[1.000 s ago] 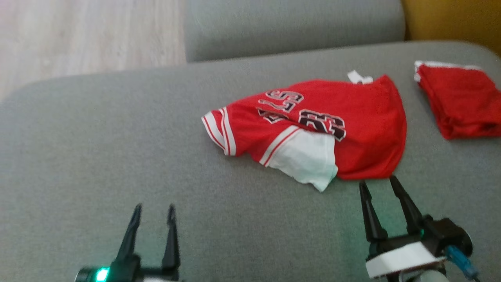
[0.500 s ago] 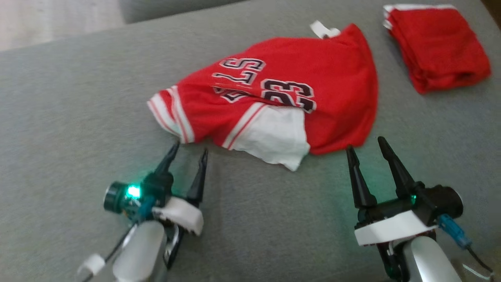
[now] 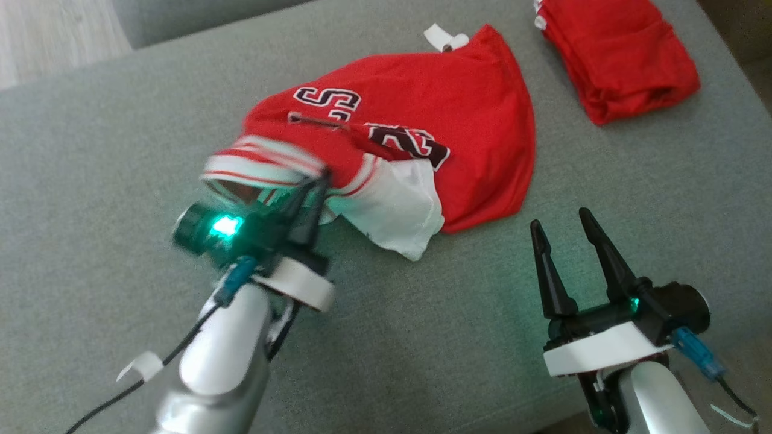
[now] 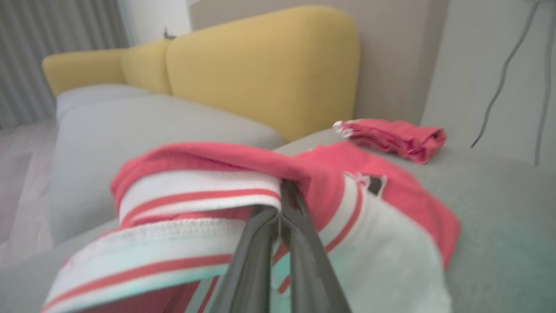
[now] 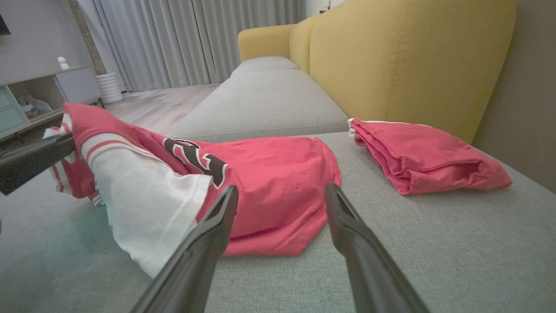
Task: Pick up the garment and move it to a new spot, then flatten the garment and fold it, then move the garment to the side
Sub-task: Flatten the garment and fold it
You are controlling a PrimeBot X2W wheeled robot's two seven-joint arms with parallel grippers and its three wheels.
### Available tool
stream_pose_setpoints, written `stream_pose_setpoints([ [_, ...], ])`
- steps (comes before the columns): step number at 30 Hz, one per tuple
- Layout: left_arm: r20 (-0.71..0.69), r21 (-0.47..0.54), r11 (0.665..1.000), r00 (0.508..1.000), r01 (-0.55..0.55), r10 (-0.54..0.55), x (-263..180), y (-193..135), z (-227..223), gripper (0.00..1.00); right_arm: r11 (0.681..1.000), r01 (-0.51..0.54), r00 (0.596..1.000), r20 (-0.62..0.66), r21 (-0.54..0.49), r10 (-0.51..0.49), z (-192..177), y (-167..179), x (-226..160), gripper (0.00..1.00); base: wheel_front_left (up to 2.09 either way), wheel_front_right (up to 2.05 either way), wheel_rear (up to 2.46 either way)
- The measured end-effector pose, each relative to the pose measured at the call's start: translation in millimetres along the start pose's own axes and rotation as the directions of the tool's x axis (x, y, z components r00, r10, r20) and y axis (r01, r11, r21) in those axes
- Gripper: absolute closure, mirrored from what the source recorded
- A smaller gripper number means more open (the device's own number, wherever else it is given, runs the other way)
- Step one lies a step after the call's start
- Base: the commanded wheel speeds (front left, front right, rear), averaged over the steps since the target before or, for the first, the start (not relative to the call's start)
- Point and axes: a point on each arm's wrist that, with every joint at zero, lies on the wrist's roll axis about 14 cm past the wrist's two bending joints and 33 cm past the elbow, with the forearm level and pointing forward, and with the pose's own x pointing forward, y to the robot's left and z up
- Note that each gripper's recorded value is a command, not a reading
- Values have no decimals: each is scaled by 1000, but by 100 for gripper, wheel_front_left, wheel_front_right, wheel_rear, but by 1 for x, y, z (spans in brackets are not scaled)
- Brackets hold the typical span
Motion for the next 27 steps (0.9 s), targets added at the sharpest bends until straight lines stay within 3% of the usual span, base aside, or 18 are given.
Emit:
stream_pose_setpoints([
  [6,254,119,986,957,114,-141,15,-35,106,100,1000,-9,999,40,27,8,11,5,-10,0,0,0,0],
  [8,327,169,974,923,153,-201,20,-49,152,100,999,-15,999,45,36,14,12,8,-15,0,0,0,0],
  [10,425,267,943,855,197,-298,20,-70,226,100,999,-14,998,64,49,11,17,8,-22,0,0,0,0],
  [14,540,390,912,771,125,-337,9,-73,319,100,998,-10,996,90,60,4,23,8,-31,0,0,0,0],
  [17,564,414,910,772,40,-291,6,-60,357,100,998,-5,995,95,67,-2,23,7,-37,0,0,0,0],
  [22,402,336,940,911,-52,-93,17,5,311,100,998,-12,994,107,68,4,26,8,-36,0,0,0,0],
  [25,199,240,967,980,-79,31,9,48,220,100,997,-18,994,108,74,10,27,9,-33,0,0,0,0],
  [27,39,163,980,994,-110,105,-9,71,145,100,997,-19,995,99,74,11,24,10,-31,0,0,0,0],
])
